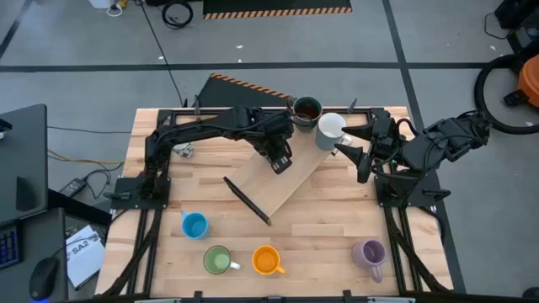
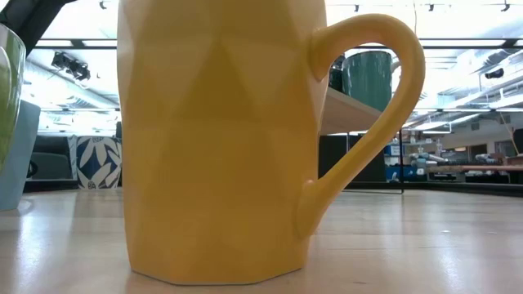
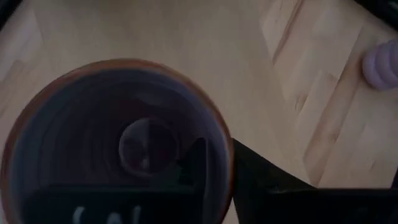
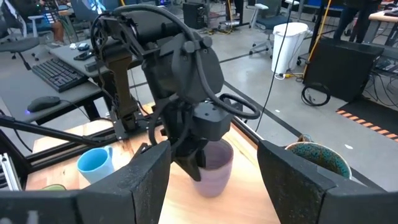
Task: Place coffee mugs
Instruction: Put the top violet mug on the shelf
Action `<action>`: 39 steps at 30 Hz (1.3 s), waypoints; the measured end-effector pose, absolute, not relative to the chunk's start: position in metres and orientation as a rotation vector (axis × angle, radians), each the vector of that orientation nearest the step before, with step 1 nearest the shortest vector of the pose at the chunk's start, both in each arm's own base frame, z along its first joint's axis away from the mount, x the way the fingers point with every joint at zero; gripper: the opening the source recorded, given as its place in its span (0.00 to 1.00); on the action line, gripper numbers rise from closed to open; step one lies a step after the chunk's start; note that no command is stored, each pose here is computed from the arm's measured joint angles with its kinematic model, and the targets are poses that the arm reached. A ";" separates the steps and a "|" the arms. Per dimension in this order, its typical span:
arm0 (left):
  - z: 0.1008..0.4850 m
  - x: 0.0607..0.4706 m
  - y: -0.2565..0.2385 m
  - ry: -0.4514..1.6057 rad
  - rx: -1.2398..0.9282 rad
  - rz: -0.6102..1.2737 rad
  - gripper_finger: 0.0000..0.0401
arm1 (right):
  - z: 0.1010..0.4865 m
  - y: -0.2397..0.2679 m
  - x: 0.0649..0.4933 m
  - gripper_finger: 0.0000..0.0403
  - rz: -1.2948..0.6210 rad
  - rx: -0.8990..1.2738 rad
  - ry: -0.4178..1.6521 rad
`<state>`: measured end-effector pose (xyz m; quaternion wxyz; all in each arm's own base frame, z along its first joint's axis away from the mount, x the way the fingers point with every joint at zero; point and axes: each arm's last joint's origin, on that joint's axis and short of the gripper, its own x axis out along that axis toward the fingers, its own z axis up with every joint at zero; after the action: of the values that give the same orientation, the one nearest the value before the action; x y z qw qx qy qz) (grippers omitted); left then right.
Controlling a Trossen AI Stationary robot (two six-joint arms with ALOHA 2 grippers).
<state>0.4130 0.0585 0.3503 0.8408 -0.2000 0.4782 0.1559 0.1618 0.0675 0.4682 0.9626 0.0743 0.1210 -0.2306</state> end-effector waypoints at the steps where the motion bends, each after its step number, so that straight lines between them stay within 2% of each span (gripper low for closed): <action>1: 0.351 0.414 0.058 1.004 -0.417 0.334 0.20 | 0.468 0.067 0.162 0.61 -0.467 0.150 0.245; 6: 0.352 0.415 0.059 0.978 -0.411 0.342 0.32 | 0.468 0.067 0.162 0.61 -0.467 0.149 0.245; 10: 0.353 0.417 0.061 0.950 -0.394 0.352 0.37 | 0.468 0.067 0.162 0.61 -0.467 0.150 0.245; 26: 0.361 0.423 0.085 0.826 -0.285 0.377 0.38 | 0.468 0.068 0.162 0.61 -0.457 0.155 0.248; 39: 0.351 0.436 0.104 0.763 -0.277 0.394 0.38 | 0.469 0.068 0.162 0.61 -0.456 0.166 0.238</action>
<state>0.4363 0.1040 0.3512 0.8999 -0.1339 0.3686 0.1906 0.1624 0.0680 0.4692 0.9637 0.0819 0.1174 -0.2253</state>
